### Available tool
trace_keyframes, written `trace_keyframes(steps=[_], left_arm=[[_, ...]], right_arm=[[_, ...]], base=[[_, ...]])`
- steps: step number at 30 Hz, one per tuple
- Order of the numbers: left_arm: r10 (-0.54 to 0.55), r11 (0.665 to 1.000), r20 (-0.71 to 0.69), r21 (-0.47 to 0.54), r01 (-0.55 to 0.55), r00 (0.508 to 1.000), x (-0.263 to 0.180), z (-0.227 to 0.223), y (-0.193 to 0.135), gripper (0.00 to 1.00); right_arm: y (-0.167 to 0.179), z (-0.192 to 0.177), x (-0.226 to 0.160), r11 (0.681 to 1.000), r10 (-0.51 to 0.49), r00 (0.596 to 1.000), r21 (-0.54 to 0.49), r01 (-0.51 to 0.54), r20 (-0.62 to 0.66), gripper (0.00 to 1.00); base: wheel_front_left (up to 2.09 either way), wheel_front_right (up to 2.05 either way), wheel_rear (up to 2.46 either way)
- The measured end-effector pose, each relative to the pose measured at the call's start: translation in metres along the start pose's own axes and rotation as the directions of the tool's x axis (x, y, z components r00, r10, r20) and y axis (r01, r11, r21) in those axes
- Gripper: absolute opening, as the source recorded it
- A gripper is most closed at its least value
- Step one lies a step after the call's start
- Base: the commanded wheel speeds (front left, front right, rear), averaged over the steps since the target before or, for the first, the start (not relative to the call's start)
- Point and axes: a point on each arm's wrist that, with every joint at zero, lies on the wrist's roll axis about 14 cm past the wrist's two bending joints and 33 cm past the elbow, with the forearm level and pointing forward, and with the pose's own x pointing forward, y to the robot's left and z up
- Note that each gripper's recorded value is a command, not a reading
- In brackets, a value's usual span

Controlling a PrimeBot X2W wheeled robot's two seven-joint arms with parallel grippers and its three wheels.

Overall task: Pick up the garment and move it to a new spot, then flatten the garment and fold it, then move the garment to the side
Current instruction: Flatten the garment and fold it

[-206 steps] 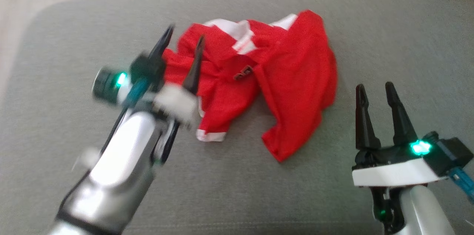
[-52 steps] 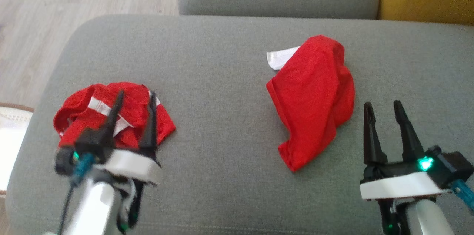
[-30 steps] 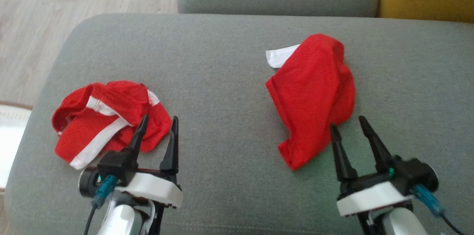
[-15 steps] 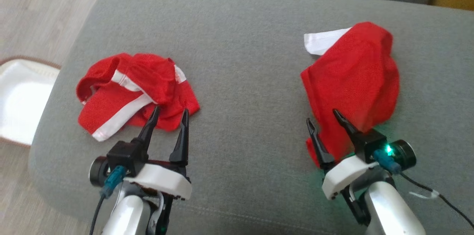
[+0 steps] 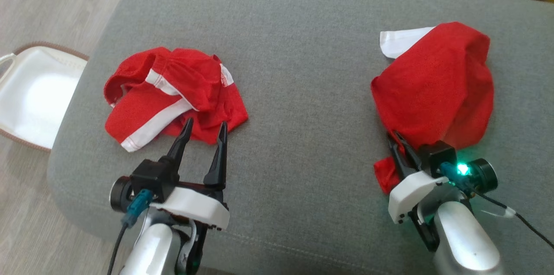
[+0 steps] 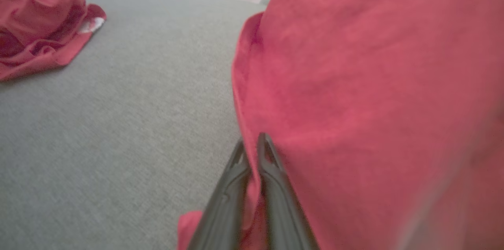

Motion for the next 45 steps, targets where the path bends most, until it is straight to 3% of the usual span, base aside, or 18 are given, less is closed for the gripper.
trace_keyframes(steps=[7, 12, 15, 19, 22, 24, 27, 31, 34, 37, 38, 39, 42, 45], left_arm=[[-0.014, 1.000, 0.039, -0.009, 0.015, 0.999, -0.004, 0.012, -0.005, 1.00], [-0.029, 0.999, 0.075, -0.011, 0.029, 0.997, -0.009, 0.023, -0.010, 1.00], [-0.026, 0.999, 0.094, -0.025, 0.028, 0.995, -0.013, 0.029, -0.010, 1.00], [-0.011, 0.999, 0.091, -0.043, 0.015, 0.996, -0.022, 0.026, -0.006, 1.00], [-0.005, 0.998, 0.091, -0.060, 0.011, 0.996, -0.023, 0.026, -0.006, 1.00], [-0.009, 0.998, 0.088, -0.067, 0.015, 0.996, -0.022, 0.024, -0.008, 1.00], [-0.041, 0.996, 0.091, -0.075, 0.048, 0.995, -0.017, 0.026, -0.019, 1.00], [-0.090, 0.992, 0.086, -0.076, 0.097, 0.992, -0.010, 0.024, -0.034, 1.00], [-0.116, 0.990, 0.081, -0.077, 0.122, 0.990, -0.004, 0.023, -0.044, 1.00], [-0.138, 0.987, 0.064, -0.079, 0.143, 0.988, 0.001, 0.017, -0.052, 1.00], [-0.146, 0.986, 0.057, -0.079, 0.150, 0.988, 0.002, 0.015, -0.054, 1.00], [-0.153, 0.985, 0.051, -0.079, 0.156, 0.987, 0.004, 0.013, -0.056, 1.00], [-0.166, 0.982, 0.034, -0.081, 0.168, 0.986, 0.008, 0.007, -0.061, 1.00], [-0.174, 0.981, 0.028, -0.080, 0.175, 0.984, 0.011, 0.005, -0.063, 1.00]], right_arm=[[0.017, 0.053, -0.005, 0.998, 0.045, 0.979, 0.026, -0.051, 0.199, 0.00], [0.046, 0.131, -0.016, 0.990, 0.129, 0.902, 0.005, -0.143, 0.411, 0.00], [0.059, 0.192, -0.031, 0.982, 0.177, 0.813, -0.039, -0.187, 0.554, 0.00], [0.062, 0.278, -0.066, 0.973, 0.194, 0.649, -0.060, -0.223, 0.736, 0.00], [0.051, 0.332, -0.102, 0.973, 0.171, 0.510, -0.064, -0.221, 0.843, 0.00], [0.036, 0.351, -0.118, 0.982, 0.137, 0.460, -0.058, -0.182, 0.878, 0.00], [-0.003, 0.343, -0.119, 0.997, 0.032, 0.487, 0.008, -0.080, 0.873, 0.00], [-0.086, 0.293, -0.120, 0.983, -0.181, 0.592, 0.137, 0.119, 0.785, 0.00], [-0.163, 0.226, -0.134, 0.921, -0.387, 0.675, 0.227, 0.317, 0.628, 0.00], [-0.217, 0.137, -0.149, 0.834, -0.551, 0.755, 0.251, 0.491, 0.355, 0.00], [-0.229, 0.113, -0.157, 0.806, -0.590, 0.755, 0.246, 0.538, 0.286, 0.44], [-0.238, 0.092, -0.165, 0.778, -0.627, 0.748, 0.241, 0.581, 0.220, 1.00], [-0.258, 0.062, -0.185, 0.706, -0.704, 0.700, 0.229, 0.670, 0.124, 1.00], [-0.262, 0.066, -0.191, 0.682, -0.730, 0.668, 0.229, 0.695, 0.145, 1.00]], base=[[0.00, 0.00, 0.00], [0.00, 0.00, 0.00], [0.00, 0.00, 0.00], [0.00, 0.00, 0.00], [0.00, 0.00, 0.00], [0.00, 0.00, 0.00], [0.00, 0.00, 0.00], [0.00, 0.00, 0.00], [0.00, 0.00, 0.00], [0.00, 0.00, 0.00], [0.00, 0.00, 0.00], [0.00, 0.00, 0.00], [0.00, 0.00, 0.00], [0.00, 0.00, 0.00]])
